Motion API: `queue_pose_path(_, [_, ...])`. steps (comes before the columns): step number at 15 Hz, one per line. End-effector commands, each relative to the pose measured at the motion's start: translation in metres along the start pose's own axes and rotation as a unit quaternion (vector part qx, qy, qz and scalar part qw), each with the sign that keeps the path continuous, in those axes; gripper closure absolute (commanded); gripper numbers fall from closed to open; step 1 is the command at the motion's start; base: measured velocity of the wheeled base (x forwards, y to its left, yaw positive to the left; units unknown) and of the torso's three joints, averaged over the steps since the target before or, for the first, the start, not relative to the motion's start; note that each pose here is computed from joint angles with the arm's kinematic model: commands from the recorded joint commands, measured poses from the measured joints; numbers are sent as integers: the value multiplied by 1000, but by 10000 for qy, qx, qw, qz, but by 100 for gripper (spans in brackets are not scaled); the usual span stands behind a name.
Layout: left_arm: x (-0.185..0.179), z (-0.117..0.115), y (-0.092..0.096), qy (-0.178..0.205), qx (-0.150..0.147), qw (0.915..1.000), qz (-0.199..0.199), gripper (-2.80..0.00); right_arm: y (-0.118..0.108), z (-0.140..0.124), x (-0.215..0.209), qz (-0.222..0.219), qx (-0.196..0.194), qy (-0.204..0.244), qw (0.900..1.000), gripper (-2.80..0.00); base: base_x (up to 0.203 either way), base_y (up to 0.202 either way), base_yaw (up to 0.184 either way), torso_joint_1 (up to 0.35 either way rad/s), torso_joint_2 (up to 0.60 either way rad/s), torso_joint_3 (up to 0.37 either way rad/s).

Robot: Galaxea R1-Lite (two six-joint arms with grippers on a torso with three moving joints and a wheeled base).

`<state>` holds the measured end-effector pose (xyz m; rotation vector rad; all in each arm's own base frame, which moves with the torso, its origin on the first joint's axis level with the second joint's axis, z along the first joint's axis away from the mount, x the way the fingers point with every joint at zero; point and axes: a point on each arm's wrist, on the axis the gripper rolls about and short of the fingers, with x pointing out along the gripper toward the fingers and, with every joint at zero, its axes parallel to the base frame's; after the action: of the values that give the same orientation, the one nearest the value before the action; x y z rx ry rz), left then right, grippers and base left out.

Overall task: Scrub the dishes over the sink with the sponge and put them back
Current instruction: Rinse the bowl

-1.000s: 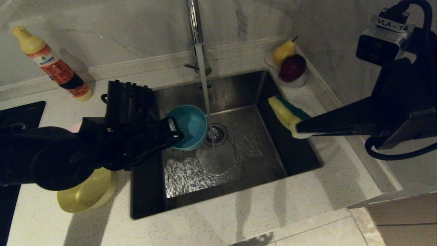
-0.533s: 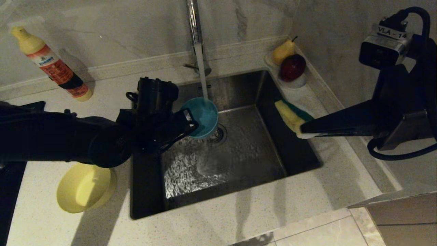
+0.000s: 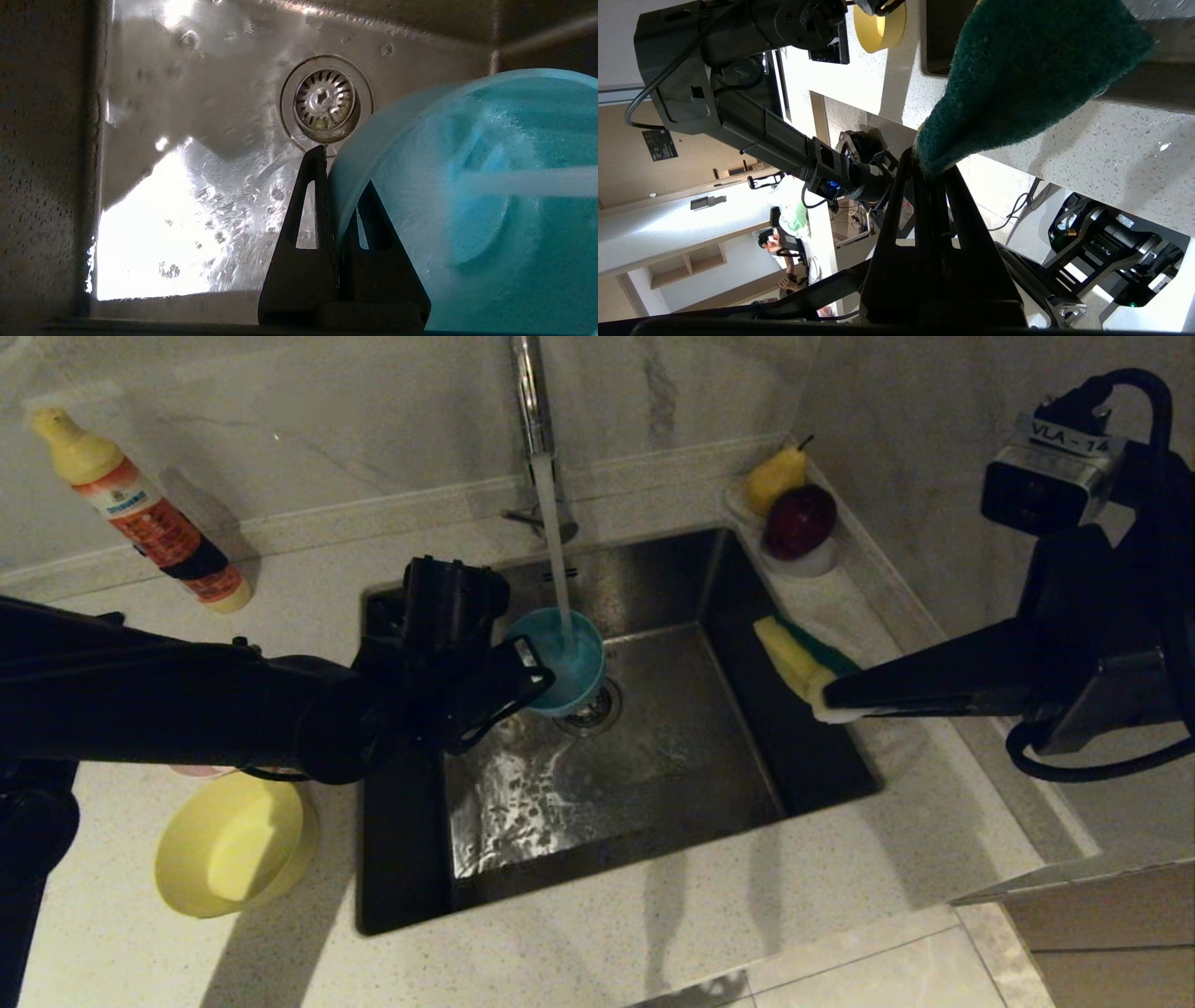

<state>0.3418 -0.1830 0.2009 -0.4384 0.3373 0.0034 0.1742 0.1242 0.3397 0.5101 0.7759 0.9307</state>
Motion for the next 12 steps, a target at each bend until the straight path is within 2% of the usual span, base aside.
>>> queue_pose_path(1, [-1,1,2,-7,-19,10000,37,0,0,-1,0,46,35,68,10000,0,0,0,0,0,0,0])
queue_pose_path(12, [-10,-8,13,72,147,9995,255,0,-5,-6,2,1,104,150,9998,0,0,0,0,0,0,0])
